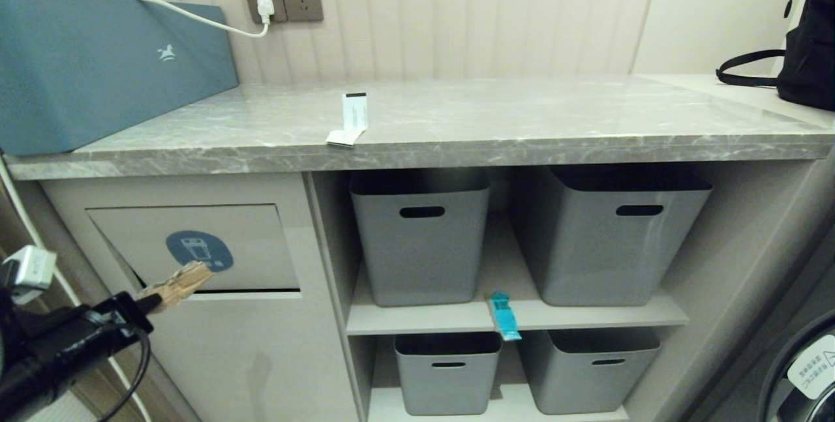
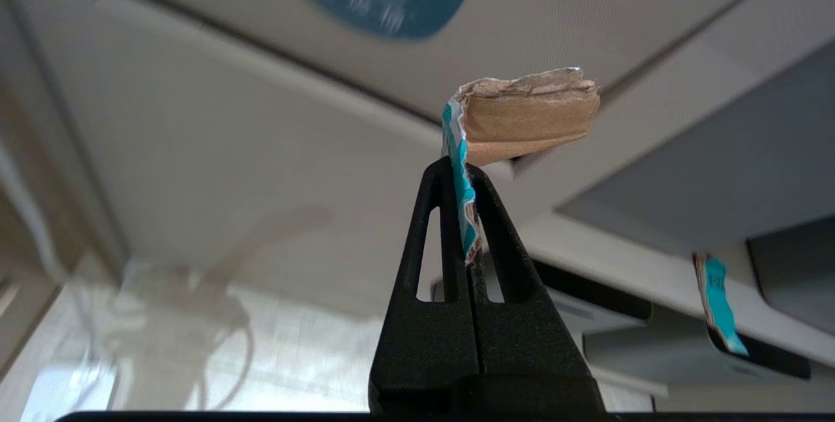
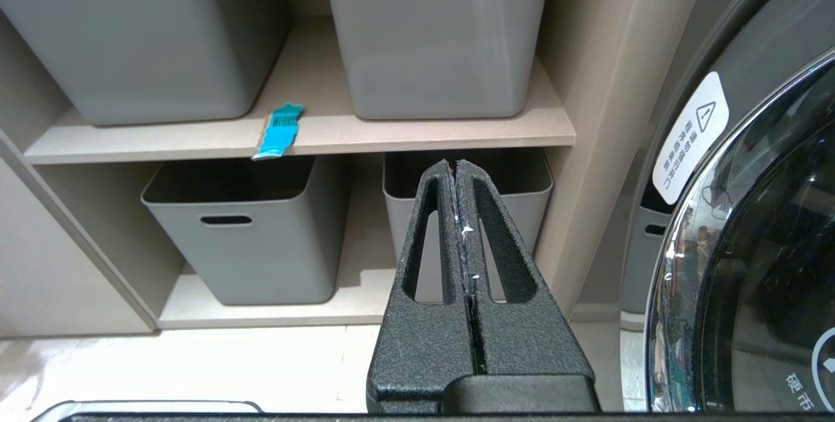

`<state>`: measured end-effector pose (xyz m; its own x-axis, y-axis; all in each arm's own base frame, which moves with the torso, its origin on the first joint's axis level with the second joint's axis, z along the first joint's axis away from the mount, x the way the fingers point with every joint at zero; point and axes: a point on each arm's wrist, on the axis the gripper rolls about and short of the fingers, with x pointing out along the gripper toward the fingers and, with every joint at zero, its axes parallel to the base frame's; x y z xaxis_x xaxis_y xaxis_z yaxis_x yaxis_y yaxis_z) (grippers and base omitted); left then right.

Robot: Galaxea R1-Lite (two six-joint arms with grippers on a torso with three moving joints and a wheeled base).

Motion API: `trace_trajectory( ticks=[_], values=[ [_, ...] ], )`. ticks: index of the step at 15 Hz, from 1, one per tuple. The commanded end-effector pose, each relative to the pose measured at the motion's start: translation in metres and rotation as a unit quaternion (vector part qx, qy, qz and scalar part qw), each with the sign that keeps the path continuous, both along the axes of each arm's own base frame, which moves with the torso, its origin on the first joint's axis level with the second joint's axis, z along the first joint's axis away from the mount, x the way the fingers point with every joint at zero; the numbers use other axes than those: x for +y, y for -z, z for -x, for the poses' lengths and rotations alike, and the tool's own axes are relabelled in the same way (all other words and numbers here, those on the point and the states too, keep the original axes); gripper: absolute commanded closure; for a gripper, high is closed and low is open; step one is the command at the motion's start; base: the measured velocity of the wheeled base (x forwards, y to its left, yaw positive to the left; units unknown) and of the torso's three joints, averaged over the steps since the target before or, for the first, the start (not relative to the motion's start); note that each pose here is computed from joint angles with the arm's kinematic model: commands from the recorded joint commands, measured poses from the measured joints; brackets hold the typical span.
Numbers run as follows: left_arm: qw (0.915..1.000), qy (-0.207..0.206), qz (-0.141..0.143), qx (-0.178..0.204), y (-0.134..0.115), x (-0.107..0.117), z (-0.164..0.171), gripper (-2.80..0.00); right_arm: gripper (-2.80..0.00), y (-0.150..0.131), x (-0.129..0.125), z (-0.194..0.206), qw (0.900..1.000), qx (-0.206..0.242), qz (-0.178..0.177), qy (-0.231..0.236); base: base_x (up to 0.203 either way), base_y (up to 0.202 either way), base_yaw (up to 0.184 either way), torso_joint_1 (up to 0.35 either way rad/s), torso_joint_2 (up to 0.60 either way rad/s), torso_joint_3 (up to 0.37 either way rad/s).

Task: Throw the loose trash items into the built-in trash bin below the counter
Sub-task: Put the garbage in the trash can

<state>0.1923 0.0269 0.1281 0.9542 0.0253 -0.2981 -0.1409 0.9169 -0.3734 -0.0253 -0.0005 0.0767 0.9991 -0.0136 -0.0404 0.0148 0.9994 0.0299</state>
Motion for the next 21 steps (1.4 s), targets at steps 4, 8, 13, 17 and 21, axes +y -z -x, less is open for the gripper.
trace_trajectory(
  ticks=[4,8,13,17,21],
  values=[
    [0.9998,0.011,-0.016,0.001,0.051,0.008,-0.055,0.0,0.0,0.0,0.0,0.0,1.0,0.001,0.0,-0.001,0.0,0.0,0.0,0.0,0.0,0.0],
    [0.9995,0.011,-0.021,0.022,0.096,0.014,-0.079,0.0,0.0,0.0,0.0,0.0,1.0,0.0,0.0,-0.001,0.0,0.0,0.0,0.0,0.0,0.0],
    [0.997,0.008,-0.068,-0.037,0.103,0.028,-0.134,0.0,0.0,0.0,0.0,0.0,1.0,0.0,0.0,0.0,0.0,0.0,0.0,0.0,0.0,0.0],
    [0.9949,0.016,-0.092,-0.039,0.114,0.03,-0.148,0.0,0.0,0.0,0.0,0.0,1.0,0.0,0.0,-0.001,0.0,0.0,0.0,0.0,0.0,0.0],
    [0.9934,0.015,-0.096,-0.062,0.11,0.031,-0.16,0.0,0.0,0.0,0.0,0.0,1.0,0.001,0.0,0.0,0.0,0.0,0.0,0.0,0.0,0.0]
  ],
)
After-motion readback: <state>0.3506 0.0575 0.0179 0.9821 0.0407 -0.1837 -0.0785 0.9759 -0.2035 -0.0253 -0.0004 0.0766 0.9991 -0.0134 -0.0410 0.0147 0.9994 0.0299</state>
